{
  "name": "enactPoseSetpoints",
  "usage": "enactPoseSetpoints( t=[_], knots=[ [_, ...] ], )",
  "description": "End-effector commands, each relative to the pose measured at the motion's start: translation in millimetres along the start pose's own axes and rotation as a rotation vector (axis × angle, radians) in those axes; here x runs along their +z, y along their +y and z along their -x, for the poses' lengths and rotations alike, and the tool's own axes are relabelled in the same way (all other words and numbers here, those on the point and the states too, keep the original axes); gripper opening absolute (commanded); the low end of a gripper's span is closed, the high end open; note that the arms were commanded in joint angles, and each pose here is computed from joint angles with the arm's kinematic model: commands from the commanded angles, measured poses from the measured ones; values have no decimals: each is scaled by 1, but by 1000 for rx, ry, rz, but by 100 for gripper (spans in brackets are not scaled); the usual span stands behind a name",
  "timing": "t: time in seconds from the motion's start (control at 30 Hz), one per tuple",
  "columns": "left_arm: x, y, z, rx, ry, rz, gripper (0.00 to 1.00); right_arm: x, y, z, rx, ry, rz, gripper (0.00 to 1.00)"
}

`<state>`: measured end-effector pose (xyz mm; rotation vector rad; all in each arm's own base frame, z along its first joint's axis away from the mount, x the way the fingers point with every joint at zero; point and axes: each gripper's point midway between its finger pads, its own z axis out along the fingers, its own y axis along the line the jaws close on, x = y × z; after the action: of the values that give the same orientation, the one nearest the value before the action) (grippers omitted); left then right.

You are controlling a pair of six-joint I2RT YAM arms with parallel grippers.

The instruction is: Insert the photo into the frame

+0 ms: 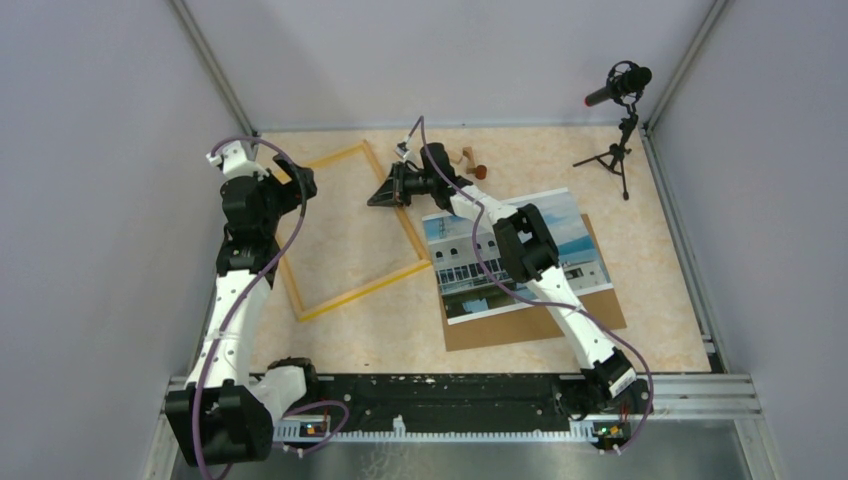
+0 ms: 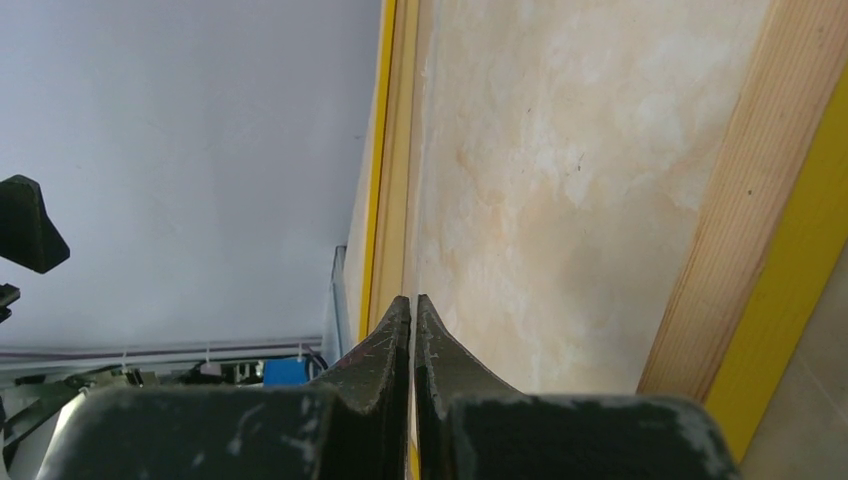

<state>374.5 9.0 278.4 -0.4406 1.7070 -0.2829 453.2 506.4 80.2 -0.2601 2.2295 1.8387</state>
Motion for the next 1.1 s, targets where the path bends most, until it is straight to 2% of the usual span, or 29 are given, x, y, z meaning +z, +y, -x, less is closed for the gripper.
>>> enactPoseSetpoints(
  t=[0.0,0.23,0.53,1.07],
  knots=[
    [0,-4,10,9,-46,-18,99,-5,62,17,-121,-13,101,0],
    [2,-3,5,6,-34,-19,99,-4,61,14,-94,-2,130,0],
    [4,-1,1,4,-25,-15,99,-3,56,11,50,29,189,0],
    [4,-2,1,-3,-22,-21,99,3,36,6,128,25,70,0]
  ],
)
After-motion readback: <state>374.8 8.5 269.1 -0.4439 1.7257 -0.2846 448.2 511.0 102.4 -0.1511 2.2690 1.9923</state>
